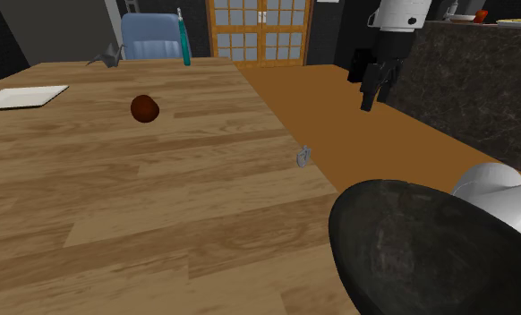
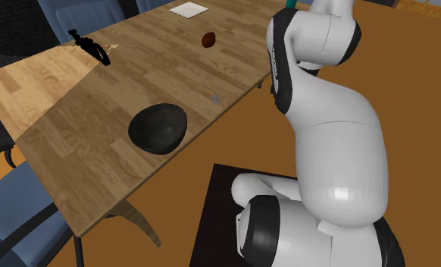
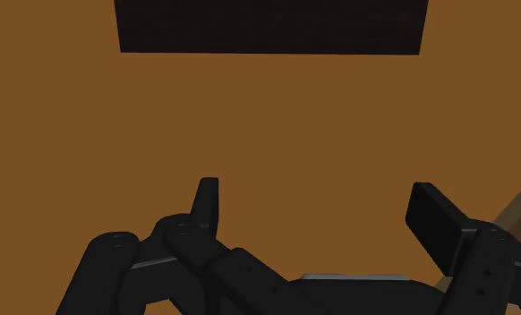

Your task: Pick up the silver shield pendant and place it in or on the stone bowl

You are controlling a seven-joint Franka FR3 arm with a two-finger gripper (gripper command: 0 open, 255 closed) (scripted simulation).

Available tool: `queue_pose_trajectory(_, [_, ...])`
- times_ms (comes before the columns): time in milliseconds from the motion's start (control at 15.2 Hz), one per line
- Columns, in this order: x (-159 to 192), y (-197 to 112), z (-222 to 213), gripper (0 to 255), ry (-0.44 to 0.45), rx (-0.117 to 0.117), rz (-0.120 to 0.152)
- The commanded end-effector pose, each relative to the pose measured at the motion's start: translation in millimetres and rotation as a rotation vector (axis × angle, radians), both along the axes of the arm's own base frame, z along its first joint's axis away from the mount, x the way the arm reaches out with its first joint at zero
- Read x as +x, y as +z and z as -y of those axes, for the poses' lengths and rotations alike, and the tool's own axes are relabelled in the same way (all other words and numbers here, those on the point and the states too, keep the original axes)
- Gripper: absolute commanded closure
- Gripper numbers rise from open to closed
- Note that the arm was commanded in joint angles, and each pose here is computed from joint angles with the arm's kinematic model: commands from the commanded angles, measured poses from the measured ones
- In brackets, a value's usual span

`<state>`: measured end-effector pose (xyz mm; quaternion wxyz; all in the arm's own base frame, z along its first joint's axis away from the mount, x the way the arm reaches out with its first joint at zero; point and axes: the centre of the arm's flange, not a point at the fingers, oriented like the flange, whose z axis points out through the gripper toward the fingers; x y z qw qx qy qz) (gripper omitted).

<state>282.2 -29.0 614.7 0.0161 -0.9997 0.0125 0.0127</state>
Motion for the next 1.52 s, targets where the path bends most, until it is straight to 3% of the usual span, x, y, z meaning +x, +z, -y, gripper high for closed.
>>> queue_pose_trajectory(0, [0.0, 0.0, 0.0, 0, 0.000, 0.000, 0.000])
queue_pose_trajectory(1254, [68.6, -11.6, -228.8, 0, 0.245, 0.173, -0.264])
queue_pose_trajectory(1320, [70.4, -11.6, -240.0, 0, 0.256, 0.181, -0.276])
queue_pose_trajectory(1452, [67.0, -21.4, -241.8, 0, 0.256, 0.181, -0.276])
